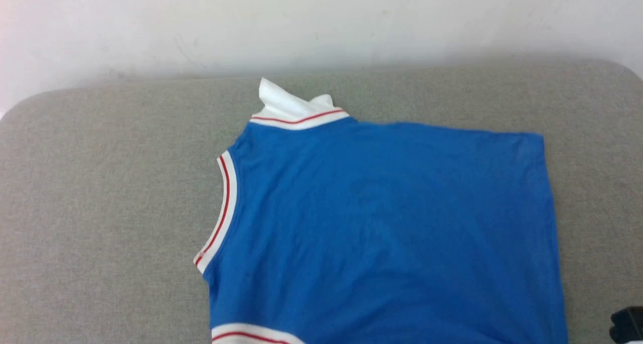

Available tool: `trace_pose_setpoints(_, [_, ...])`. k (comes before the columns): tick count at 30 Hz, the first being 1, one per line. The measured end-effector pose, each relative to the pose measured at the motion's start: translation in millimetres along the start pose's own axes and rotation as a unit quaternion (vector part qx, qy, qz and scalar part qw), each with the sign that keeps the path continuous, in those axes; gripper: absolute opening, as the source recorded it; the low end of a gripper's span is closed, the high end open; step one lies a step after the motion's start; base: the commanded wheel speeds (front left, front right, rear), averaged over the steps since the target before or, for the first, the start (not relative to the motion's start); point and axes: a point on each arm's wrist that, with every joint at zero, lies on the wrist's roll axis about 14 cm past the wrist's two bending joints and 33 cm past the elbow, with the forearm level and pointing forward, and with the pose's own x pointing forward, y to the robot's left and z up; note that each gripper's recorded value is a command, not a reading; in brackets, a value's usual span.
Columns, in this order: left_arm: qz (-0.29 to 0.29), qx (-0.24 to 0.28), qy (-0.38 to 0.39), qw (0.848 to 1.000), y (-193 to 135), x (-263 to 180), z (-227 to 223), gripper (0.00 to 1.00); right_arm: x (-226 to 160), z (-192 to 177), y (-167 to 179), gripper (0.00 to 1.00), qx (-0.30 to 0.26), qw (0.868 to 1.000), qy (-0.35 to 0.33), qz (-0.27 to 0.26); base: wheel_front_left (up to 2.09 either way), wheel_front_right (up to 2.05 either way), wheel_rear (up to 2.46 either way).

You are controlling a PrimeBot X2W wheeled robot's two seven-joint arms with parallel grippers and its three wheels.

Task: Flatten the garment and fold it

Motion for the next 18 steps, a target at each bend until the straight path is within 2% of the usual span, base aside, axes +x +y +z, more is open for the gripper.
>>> trace_pose_setpoints(4, [-0.002, -0.008, 0.005, 1.000, -2.2, -8.9, -6.9, 0.00, -10.0, -10.3, -1.6, 0.00, 0.008, 1.000, 0.016, 0.001, 0.00, 0.00, 0.00])
trace_pose_setpoints(10, [0.014, 0.038, -0.077, 0.996, 4.9, -14.8, 34.9, 0.00, -17.8, 18.2, -6.5, 0.00, 0.001, 0.999, -0.042, -0.009, 0.00, 0.00, 0.00])
trace_pose_setpoints(18, [0.000, 0.157, -0.212, 0.965, -11.0, -14.8, 126.7, 0.00, -17.0, 89.2, -5.7, 0.00, -0.046, 0.989, -0.137, -0.016, 0.00, 0.00, 0.00])
